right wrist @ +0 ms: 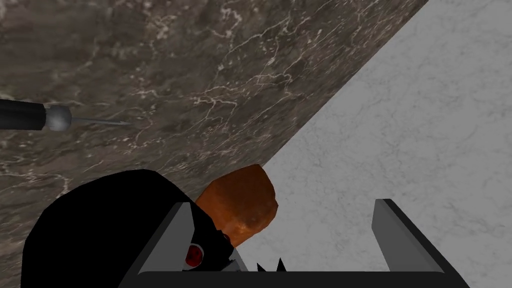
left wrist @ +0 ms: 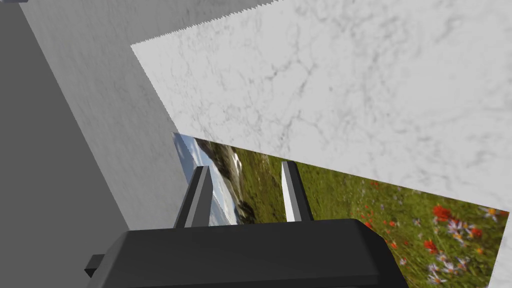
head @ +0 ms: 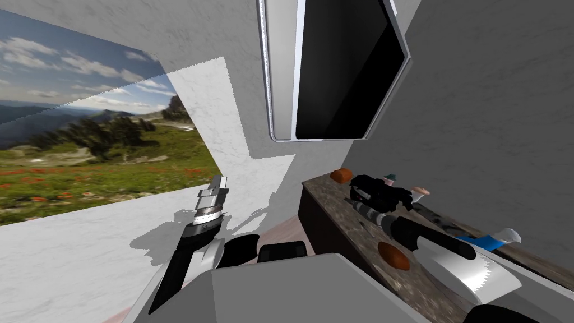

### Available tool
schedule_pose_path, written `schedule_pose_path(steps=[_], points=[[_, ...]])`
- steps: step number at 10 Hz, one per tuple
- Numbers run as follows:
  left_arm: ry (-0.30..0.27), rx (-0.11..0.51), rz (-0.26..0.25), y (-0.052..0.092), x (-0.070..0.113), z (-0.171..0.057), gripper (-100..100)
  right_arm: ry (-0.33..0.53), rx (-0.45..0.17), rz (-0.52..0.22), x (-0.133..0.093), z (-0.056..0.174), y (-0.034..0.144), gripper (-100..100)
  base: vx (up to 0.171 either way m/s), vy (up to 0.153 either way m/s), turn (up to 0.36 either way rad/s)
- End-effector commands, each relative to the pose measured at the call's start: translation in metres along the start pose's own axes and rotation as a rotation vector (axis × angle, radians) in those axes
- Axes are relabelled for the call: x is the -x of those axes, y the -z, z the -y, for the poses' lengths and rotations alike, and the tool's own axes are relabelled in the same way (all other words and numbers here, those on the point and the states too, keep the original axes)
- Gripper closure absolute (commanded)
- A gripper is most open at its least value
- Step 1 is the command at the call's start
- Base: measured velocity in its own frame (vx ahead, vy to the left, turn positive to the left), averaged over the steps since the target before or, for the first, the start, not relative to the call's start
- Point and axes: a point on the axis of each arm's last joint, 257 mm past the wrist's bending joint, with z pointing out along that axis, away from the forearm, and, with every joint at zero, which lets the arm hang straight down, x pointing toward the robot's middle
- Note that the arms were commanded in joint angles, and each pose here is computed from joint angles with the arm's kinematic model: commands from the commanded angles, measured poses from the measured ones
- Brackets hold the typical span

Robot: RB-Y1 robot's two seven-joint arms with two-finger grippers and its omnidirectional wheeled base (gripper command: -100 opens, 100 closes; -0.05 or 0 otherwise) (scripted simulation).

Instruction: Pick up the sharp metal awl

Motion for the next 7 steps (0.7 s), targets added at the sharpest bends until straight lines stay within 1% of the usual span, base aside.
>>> schedule_pose_path(steps=[1, 2, 3, 4, 5, 6, 7], points=[[0.000, 0.000, 0.000, 0.000, 0.000, 0.000, 0, 0.026, -0.041, -0.032, -0.005, 0.011, 0.001, -100, -0.018, -0.030, 0.176], [0.000, 0.000, 0.000, 0.000, 0.000, 0.000, 0, 0.070, -0.077, -0.073, -0.010, 0.018, 0.001, -100, -0.011, -0.036, 0.203], [0.000, 0.000, 0.000, 0.000, 0.000, 0.000, 0, 0.071, -0.092, -0.081, -0.012, 0.022, 0.001, -100, -0.016, -0.014, 0.166], [0.000, 0.000, 0.000, 0.000, 0.000, 0.000, 0, 0.114, -0.120, -0.122, -0.017, 0.028, 0.002, -100, -0.017, -0.028, 0.228], [0.000, 0.000, 0.000, 0.000, 0.000, 0.000, 0, 0.114, -0.139, -0.132, -0.020, 0.033, 0.003, -100, -0.015, -0.025, 0.161], [0.000, 0.000, 0.000, 0.000, 0.000, 0.000, 0, 0.156, -0.160, -0.170, -0.024, 0.038, 0.004, -100, -0.021, -0.037, 0.215], [0.000, 0.000, 0.000, 0.000, 0.000, 0.000, 0, 0.156, -0.184, -0.184, -0.027, 0.044, 0.005, -100, -0.016, -0.047, 0.122]])
